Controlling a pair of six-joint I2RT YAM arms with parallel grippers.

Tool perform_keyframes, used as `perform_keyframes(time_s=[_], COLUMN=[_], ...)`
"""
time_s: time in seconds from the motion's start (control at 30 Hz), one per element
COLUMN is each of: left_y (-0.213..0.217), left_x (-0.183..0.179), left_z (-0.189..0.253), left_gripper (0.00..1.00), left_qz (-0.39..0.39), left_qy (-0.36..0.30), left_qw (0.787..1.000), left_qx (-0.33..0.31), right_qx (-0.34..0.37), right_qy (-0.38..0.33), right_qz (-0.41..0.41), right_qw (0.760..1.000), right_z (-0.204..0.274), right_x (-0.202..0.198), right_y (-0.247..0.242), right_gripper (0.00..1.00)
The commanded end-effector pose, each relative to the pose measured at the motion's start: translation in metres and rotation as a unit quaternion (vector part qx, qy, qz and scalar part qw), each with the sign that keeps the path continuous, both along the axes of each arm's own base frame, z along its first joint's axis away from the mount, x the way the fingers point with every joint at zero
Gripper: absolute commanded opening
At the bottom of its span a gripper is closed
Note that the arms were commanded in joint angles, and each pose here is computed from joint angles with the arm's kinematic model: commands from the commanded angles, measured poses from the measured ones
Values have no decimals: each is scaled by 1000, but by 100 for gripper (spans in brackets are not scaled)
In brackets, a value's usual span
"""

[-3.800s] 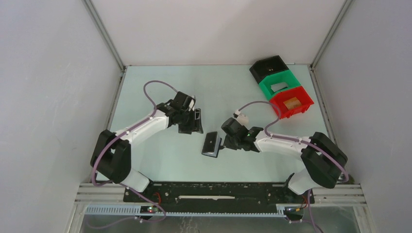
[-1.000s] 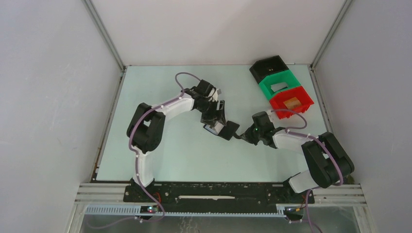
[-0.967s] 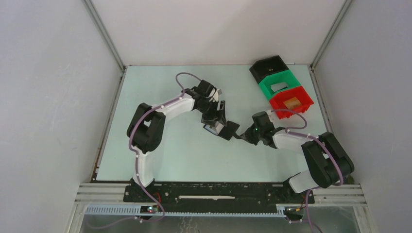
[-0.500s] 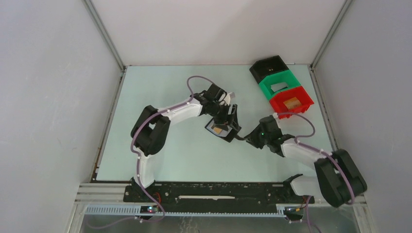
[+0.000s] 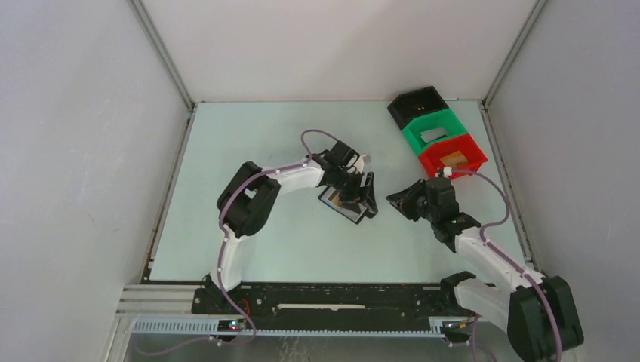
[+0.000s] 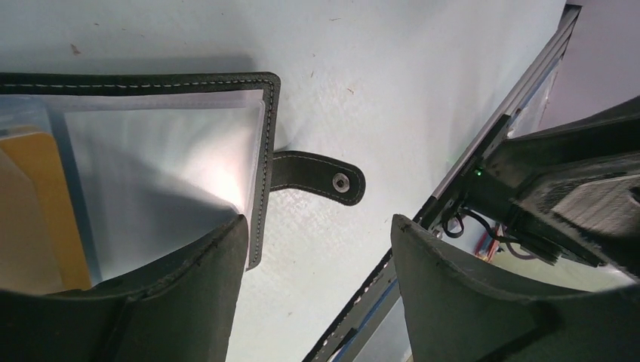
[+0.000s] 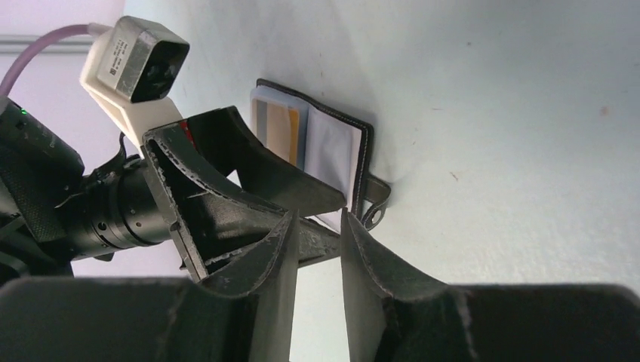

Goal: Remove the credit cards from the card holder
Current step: Remove the credit card from the card holder.

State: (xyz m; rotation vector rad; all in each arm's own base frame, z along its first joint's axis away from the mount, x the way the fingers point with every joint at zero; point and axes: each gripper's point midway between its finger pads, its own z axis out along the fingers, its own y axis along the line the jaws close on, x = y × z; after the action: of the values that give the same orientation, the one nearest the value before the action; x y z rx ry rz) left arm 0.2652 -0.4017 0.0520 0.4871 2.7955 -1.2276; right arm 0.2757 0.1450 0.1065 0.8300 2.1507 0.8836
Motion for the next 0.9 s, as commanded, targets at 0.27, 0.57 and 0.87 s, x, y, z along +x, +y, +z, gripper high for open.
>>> perform_keyframes(time_s=[0.27,0.57,0.87], left_y=[4,33,55], left_x=[-6,4,31], left_z=[18,21,61], left_gripper=[75,74,74], left_qz=[10,42,74], left_qy=[-14,-12,-44], left_qw=[1000,998,994], left_qx=[-23,-34,-61], right_qx=[78,112,78], right_qy=[16,73,132], right_qz=[51,78,92], right_qw=[995,988,984], right_z=[-1,-33,-77], right_x=[42,53,42], right_y=[59,79,78], right_gripper=[18,14,12])
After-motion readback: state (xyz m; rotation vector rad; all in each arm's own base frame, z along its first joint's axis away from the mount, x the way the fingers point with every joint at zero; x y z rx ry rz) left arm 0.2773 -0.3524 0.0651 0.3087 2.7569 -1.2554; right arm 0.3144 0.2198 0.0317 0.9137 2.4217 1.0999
